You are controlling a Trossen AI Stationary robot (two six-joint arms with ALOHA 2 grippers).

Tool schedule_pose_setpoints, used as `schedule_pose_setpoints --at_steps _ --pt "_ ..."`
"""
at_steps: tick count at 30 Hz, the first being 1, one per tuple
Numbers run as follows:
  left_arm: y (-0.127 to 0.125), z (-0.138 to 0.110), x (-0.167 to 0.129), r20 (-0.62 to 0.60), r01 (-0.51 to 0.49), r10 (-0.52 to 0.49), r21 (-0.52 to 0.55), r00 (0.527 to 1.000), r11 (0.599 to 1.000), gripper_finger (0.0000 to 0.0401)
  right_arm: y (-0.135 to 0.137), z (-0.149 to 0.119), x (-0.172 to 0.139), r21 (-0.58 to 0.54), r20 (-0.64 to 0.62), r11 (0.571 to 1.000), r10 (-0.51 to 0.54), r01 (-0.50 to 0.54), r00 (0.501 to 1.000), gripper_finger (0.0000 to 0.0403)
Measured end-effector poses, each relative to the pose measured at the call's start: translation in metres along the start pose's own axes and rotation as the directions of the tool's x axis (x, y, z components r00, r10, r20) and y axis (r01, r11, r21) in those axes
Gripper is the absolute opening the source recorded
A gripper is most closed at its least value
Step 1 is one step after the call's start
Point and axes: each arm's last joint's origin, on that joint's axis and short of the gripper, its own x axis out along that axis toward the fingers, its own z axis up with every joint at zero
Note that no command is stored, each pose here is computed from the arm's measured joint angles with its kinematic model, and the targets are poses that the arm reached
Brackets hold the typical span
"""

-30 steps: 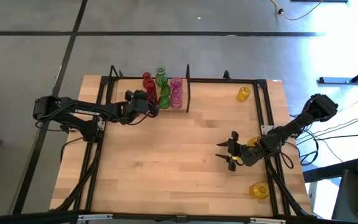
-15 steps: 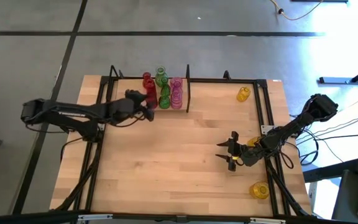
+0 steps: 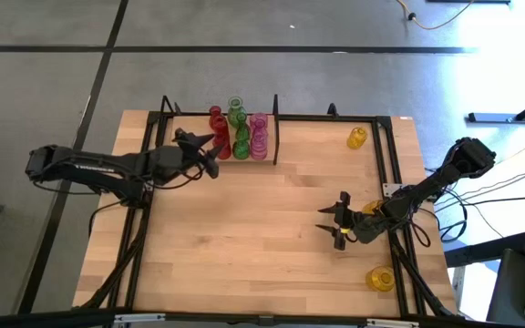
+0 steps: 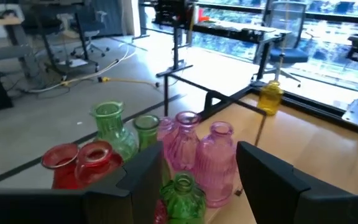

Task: Sort vases onto shelf
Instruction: Put the middle yellow vase on the shelf

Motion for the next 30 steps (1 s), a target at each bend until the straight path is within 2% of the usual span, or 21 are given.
schedule_pose_setpoints --at_steps 5,14,17,20,25,30 --pt "-0.006 -0.002 -0.007 -0.002 0.007 -0.006 0.048 1.0 0.999 0.0196 0.0 0.0 0.0 0.0 0.0 1.0 0.0 0.0 1.0 0.0216" --pt "-0.012 -0.017 -0.019 -0.101 0.045 -0.032 0.127 0.994 0.991 0.0196 0.0 0.0 0.0 -0.001 0.0 1.0 -0.001 0.001 1.0 0.0216" --pt "-0.018 -0.021 -0.02 -0.123 0.092 -0.079 0.112 0.989 0.989 0.0196 0.001 0.001 0.0 0.014 0.01 1.0 0.007 -0.007 1.0 0.0216" --pt "-0.029 -0.025 -0.019 -0.074 0.151 -0.143 0.114 0.987 0.982 0.0196 0.003 0.006 0.0 0.05 0.046 0.998 0.022 -0.024 0.999 0.0216" --pt "-0.049 -0.035 -0.016 0.002 0.272 -0.275 0.129 0.962 0.954 0.0196 0.012 0.033 -0.003 0.015 0.093 0.999 0.045 -0.047 0.995 0.0216" --pt "-0.057 -0.04 -0.017 -0.011 0.312 -0.314 0.151 0.949 0.938 0.0196 0.019 0.07 -0.017 -0.04 0.0 0.997 0.071 -0.071 0.997 0.0216"
